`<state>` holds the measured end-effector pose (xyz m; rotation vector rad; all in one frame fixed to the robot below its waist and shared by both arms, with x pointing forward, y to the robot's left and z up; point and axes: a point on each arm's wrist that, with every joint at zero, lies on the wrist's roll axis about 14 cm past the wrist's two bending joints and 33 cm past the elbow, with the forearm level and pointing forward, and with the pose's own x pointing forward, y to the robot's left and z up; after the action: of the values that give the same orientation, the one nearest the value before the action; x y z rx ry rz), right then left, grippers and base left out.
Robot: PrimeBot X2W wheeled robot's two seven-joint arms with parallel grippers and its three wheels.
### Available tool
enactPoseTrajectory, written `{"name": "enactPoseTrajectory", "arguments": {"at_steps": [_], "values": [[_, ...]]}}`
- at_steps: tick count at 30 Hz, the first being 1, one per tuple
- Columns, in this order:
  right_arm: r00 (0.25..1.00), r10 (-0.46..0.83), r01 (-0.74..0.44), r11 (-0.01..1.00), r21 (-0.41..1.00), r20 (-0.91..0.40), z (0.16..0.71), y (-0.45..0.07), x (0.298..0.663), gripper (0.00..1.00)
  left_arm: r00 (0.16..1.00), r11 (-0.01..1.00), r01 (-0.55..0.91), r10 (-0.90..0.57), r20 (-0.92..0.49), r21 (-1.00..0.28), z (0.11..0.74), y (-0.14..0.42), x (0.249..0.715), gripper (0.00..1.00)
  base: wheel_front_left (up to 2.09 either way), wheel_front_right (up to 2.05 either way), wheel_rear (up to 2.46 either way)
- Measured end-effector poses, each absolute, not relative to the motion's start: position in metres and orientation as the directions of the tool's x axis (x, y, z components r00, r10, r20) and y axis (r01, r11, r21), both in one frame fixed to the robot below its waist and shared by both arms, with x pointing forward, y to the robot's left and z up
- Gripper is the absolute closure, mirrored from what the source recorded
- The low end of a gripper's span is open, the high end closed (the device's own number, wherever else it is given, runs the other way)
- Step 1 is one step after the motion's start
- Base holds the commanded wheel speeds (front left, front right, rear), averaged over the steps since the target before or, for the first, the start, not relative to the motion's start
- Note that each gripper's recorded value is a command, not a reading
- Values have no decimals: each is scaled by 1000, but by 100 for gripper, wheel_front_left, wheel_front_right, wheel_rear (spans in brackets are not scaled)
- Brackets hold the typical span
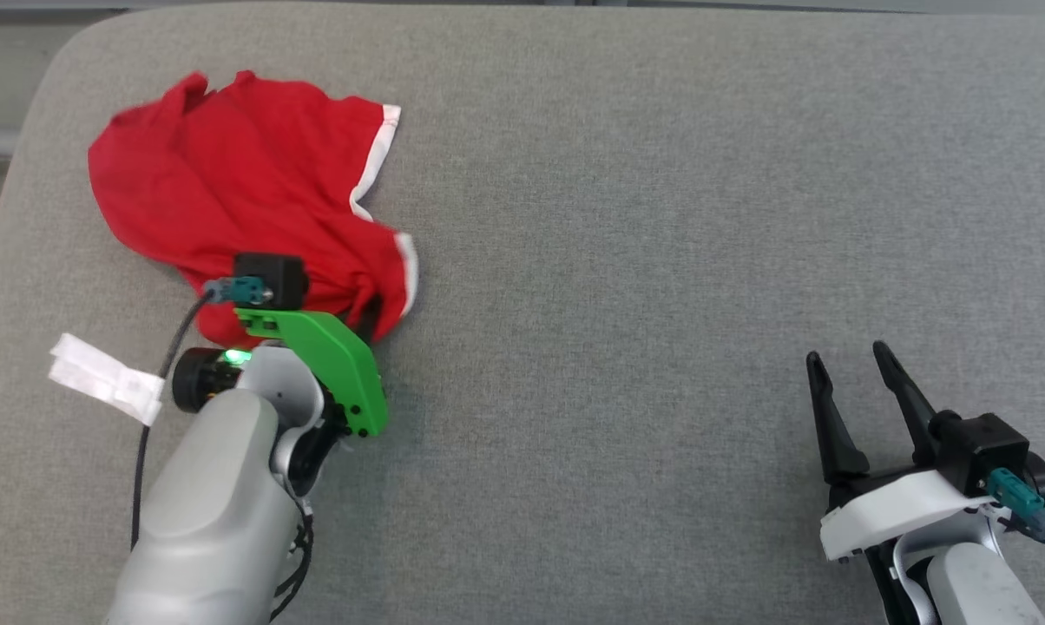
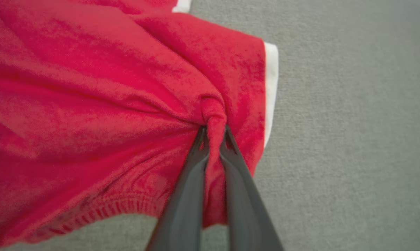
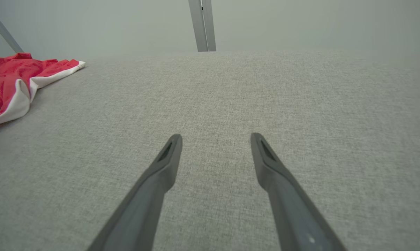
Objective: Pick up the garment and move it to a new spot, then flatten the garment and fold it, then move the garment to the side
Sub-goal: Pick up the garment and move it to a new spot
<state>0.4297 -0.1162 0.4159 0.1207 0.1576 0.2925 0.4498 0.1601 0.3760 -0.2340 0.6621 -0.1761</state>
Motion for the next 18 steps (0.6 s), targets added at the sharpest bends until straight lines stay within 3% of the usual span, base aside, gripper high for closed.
{"name": "enactPoseTrajectory", "arguments": {"at_steps": [7,10,14,18], "values": [[963,264,-253,956,146,-57,450,-119,417,0,812,840,384,-505,-294,-382,490,80,443,100,0,0,0],[970,240,-234,962,143,-29,462,-126,411,0,763,746,520,-625,-166,-417,539,38,424,100,0,0,0],[983,183,-182,973,140,1,474,-144,404,0,638,571,682,-770,-10,-457,597,-23,389,100,0,0,0],[994,106,-108,984,144,21,482,-168,397,0,523,374,771,-834,178,-515,654,-64,357,100,0,0,0]]}}
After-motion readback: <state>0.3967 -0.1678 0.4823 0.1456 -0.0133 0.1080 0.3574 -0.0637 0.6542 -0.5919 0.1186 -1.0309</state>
